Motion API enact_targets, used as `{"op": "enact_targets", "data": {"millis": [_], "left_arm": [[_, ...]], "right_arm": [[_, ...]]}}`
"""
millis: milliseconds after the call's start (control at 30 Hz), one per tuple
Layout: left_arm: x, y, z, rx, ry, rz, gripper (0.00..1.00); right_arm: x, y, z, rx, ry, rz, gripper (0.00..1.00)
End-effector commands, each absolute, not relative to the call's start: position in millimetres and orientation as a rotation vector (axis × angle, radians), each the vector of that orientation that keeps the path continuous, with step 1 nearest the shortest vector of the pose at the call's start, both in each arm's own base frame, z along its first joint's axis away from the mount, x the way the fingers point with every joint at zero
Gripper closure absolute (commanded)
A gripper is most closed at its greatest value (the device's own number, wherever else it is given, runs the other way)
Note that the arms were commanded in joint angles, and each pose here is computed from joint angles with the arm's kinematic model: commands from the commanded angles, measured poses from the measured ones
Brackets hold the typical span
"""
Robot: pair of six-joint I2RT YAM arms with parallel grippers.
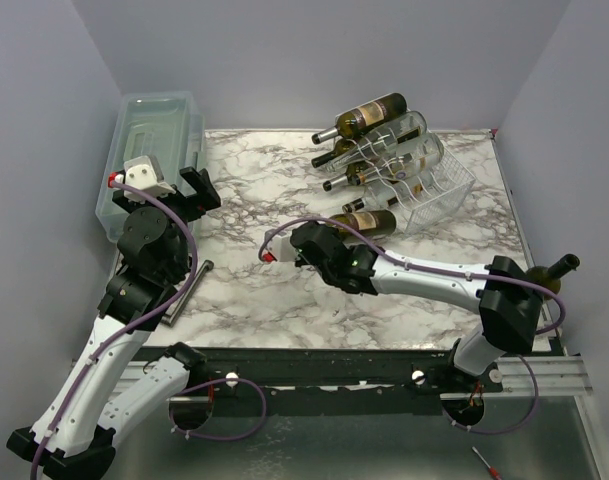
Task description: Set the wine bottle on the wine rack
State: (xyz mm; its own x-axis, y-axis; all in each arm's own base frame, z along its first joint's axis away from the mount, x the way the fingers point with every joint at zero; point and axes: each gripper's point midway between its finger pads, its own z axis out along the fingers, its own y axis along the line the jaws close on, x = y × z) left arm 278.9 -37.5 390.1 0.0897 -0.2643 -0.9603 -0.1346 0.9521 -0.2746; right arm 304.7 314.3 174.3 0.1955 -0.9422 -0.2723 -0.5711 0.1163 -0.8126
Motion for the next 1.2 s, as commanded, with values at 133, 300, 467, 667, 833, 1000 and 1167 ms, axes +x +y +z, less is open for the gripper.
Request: {"op": "enact_targets", "data": {"millis": [133, 300, 467, 667, 833, 1000, 1167], "left_arm": [[275, -33, 398, -0.337, 1.464, -0.099, 0.01], [274, -32, 400, -0.340, 1.459, -0.102, 0.01], [273, -33, 400, -0.339, 1.457, -0.107, 0.01], [273, -33, 400, -0.341, 1.456, -0.110, 0.01], [272, -33, 400, -0.341, 1.456, -0.117, 0.01], [273, -35, 400, -0.338, 1.458, -0.123, 0.01], [273, -34, 400, -0.339, 1.456, -0.123, 0.01]], "right_arm": [[321, 294, 191, -1.590, 1.391, -0.667, 0.99], [329, 283, 186, -1.616, 1.409, -0.716, 0.99], [334, 273, 183, -1.647, 1.416, -0.768, 0.99], [338, 257, 169, -1.732, 1.439, -0.788, 1.00], [338, 243, 151, -1.848, 1.413, -0.827, 1.00], [346, 219, 140, -1.878, 1.419, -0.952, 0.99], [357, 200, 138, -1.857, 1.377, -1.059, 0.99]]}}
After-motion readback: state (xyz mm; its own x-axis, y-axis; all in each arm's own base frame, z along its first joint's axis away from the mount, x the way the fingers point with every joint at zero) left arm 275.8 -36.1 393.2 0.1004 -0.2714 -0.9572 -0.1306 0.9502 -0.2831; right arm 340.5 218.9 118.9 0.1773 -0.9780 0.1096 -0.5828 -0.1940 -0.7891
